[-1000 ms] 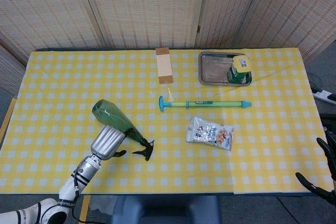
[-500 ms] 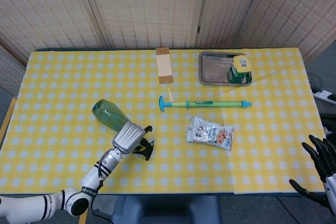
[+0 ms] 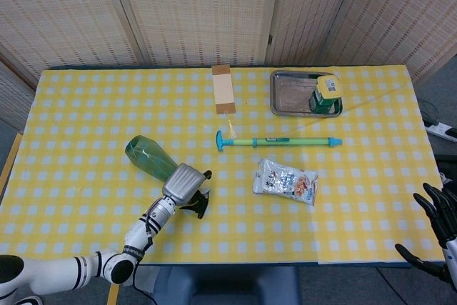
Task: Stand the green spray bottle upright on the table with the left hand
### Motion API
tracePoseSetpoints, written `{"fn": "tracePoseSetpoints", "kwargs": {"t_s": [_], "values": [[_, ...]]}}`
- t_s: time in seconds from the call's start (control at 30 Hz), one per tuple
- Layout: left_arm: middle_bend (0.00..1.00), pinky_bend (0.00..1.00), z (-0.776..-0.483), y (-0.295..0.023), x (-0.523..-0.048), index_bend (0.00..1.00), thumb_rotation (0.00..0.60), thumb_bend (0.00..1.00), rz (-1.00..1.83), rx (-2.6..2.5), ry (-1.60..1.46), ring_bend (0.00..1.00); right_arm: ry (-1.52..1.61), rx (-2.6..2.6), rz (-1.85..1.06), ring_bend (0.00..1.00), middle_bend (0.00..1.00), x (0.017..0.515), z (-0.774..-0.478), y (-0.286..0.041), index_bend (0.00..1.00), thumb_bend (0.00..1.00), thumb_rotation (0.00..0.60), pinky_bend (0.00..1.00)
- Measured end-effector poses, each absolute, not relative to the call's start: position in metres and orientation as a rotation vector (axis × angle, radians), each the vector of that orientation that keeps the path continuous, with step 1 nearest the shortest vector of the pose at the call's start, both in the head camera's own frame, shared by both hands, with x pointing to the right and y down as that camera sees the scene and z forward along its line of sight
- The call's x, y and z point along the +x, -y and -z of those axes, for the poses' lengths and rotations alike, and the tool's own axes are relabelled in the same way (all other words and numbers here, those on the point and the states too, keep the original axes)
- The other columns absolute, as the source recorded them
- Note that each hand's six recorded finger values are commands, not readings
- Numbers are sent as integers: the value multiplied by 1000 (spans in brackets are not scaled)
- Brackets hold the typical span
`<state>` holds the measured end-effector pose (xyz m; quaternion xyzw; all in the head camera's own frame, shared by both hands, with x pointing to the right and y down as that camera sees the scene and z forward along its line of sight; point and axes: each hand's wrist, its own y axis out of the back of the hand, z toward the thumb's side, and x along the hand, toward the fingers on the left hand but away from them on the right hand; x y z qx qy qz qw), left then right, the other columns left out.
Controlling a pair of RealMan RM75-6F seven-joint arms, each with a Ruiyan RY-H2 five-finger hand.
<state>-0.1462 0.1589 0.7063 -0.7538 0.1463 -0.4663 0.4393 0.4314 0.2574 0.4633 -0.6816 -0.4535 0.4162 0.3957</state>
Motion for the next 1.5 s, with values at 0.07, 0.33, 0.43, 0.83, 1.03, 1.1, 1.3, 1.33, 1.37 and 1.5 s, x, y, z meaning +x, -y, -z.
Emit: {"fn": "tracePoseSetpoints", "kwargs": {"t_s": [0.07, 0.33, 0.43, 0.83, 1.03, 1.1, 1.3, 1.33, 1.37, 1.5], "values": [[1000, 1000, -709, -161, -147, 432, 600, 235, 1164, -1869, -352, 1000, 1151, -1727, -1057, 0, 0, 432, -464, -257, 0, 196, 600, 0], [1000, 1000, -719, -163, -157, 457, 600, 280, 1202, -1863, -332, 1000, 1163, -1730, -1053, 0, 0, 433, -462, -257, 0, 196, 600, 0], [1000, 1000, -727, -163, -161, 457, 600, 287, 1223, -1840, -300, 1000, 1163, -1733, -1053, 0, 0, 434, -461, -256, 0, 197, 600, 0], [1000, 1000, -744, -167, -174, 514, 600, 307, 1274, -1809, -240, 1000, 1167, -1727, -1057, 0, 0, 436, -461, -255, 0, 197, 600, 0], [1000, 1000, -741, -162, -177, 595, 600, 343, 1271, -1795, -274, 1000, 1160, -1728, -1066, 0, 0, 435, -463, -255, 0, 197, 600, 0], [1000, 1000, -741, -161, -178, 603, 600, 366, 1273, -1785, -283, 1000, 1157, -1729, -1067, 0, 0, 435, -463, -255, 0, 197, 600, 0], [1000, 1000, -733, -154, -182, 608, 600, 386, 1257, -1757, -350, 1000, 1151, -1733, -1070, 0, 0, 434, -465, -255, 0, 196, 600, 0], [1000, 1000, -731, -152, -182, 609, 600, 388, 1251, -1753, -366, 1000, 1150, -1734, -1071, 0, 0, 434, -465, -255, 0, 196, 600, 0], [1000, 1000, -728, -150, -183, 611, 600, 391, 1242, -1746, -387, 1000, 1148, -1735, -1071, 0, 0, 434, -465, -255, 0, 197, 600, 0], [1000, 1000, -715, -144, -186, 612, 600, 393, 1209, -1731, -460, 1000, 1138, -1738, -1070, 0, 0, 432, -466, -256, 0, 197, 600, 0]]}}
